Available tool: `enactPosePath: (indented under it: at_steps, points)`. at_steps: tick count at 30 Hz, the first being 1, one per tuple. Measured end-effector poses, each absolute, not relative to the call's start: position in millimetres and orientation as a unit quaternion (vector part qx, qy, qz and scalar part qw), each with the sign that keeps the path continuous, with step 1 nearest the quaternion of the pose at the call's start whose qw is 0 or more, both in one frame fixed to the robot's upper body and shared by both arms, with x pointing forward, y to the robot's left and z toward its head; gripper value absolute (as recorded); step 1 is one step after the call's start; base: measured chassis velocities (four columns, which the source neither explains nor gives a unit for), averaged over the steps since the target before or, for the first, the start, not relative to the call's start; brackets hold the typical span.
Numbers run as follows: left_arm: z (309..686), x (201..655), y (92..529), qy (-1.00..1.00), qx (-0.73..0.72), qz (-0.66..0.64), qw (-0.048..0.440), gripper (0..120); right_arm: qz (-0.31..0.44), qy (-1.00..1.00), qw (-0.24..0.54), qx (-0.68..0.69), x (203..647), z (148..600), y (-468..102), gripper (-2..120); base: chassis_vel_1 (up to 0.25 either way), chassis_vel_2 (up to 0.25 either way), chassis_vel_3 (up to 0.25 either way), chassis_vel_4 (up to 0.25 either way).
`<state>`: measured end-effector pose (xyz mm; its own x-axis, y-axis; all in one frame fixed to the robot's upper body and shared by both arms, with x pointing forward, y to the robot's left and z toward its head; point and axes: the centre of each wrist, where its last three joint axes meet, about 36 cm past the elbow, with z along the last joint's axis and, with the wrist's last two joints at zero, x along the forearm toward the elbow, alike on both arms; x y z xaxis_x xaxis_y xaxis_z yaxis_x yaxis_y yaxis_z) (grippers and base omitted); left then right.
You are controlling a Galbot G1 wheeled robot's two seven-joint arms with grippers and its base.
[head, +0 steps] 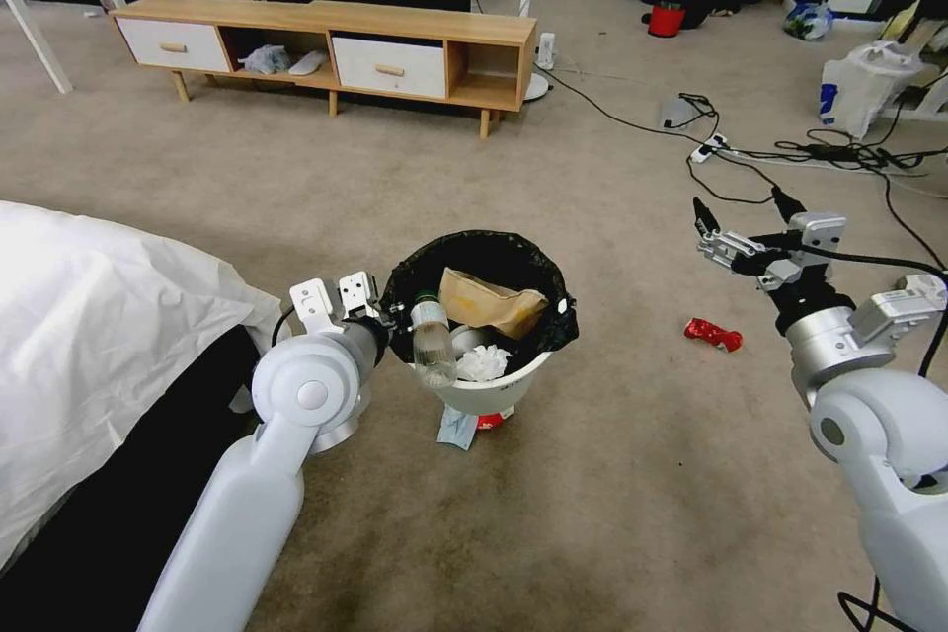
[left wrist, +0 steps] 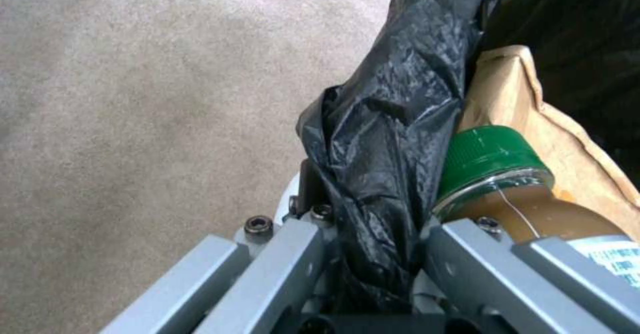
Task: Pick up the trash bin and place the garbage on the floor into it.
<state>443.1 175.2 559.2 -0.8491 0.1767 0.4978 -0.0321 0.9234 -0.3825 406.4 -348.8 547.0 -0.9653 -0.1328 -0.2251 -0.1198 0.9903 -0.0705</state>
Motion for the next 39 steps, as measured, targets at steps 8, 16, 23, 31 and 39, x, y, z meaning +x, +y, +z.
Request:
enactPosePath:
  at_steps: [8, 16, 23, 31, 39]
  points:
    - [559.1, 443.1, 175.1, -0.942, -0.037, 0.192, 0.271, 2, -0.025, 0.989, 0.128, -0.066, 407.1, 543.1, -348.3, 100, -0.046, 0.050, 0.058, -0.067]
    - [559.0, 443.6, 175.4, -0.942, -0.036, 0.192, 0.271, 2, -0.025, 0.989, 0.129, -0.067, 408.1, 543.2, -349.1, 100, -0.048, 0.051, 0.059, -0.044]
    - [558.6, 444.1, 174.7, -0.942, -0.037, 0.193, 0.271, 2, -0.033, 0.989, 0.121, -0.072, 407.9, 543.1, -350.2, 100, 0.000, 0.000, 0.000, 0.000]
    - [559.2, 444.2, 175.7, -0.943, -0.036, 0.192, 0.270, 2, -0.031, 0.990, 0.118, -0.076, 408.3, 543.1, -348.5, 100, 0.000, 0.000, 0.000, 0.000]
    - [559.3, 443.8, 175.6, -0.943, -0.037, 0.193, 0.270, 2, -0.027, 0.989, 0.121, -0.081, 408.5, 541.4, -347.2, 100, -0.066, 0.060, 0.060, -0.069]
